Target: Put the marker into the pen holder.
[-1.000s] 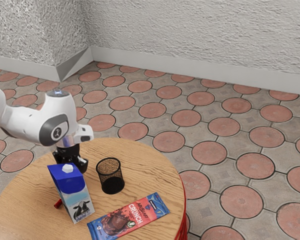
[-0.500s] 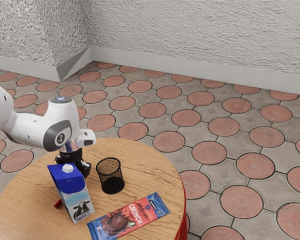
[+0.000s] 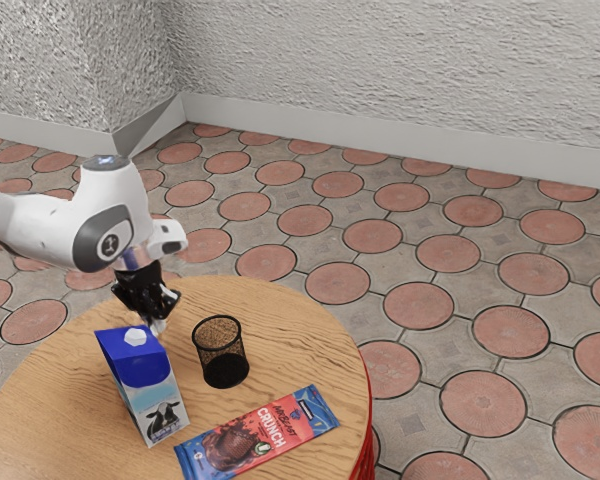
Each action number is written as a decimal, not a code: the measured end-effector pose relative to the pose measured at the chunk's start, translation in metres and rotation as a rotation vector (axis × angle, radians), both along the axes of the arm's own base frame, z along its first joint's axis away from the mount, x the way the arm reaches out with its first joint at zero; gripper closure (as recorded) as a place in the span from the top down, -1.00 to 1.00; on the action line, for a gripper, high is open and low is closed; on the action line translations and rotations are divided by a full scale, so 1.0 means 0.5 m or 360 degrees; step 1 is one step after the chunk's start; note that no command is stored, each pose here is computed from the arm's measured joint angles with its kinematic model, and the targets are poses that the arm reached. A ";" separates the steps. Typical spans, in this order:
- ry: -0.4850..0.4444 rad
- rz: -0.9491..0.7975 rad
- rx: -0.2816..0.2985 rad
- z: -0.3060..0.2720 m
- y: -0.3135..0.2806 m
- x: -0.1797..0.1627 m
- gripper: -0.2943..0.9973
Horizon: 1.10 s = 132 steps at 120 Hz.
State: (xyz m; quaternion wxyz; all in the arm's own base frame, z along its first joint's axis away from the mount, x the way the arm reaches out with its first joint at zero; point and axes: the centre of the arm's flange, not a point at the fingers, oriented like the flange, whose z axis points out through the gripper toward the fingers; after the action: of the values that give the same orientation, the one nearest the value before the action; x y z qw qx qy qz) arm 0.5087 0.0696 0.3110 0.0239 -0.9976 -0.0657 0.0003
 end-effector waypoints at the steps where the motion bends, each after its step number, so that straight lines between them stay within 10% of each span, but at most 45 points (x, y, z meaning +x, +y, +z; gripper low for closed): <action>1: -0.0016 -0.0002 0.0002 0.013 -0.001 0.003 -0.62; 46: -0.0442 -0.0261 0.0010 0.347 -0.150 -0.016 -0.67; 132: -0.0275 -0.0298 0.0003 0.141 -0.234 0.100 -0.65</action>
State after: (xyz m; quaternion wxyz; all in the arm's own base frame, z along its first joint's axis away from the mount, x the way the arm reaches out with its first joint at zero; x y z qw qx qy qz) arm 0.5588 -0.0474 0.3818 0.0191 -0.9956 0.0258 -0.0881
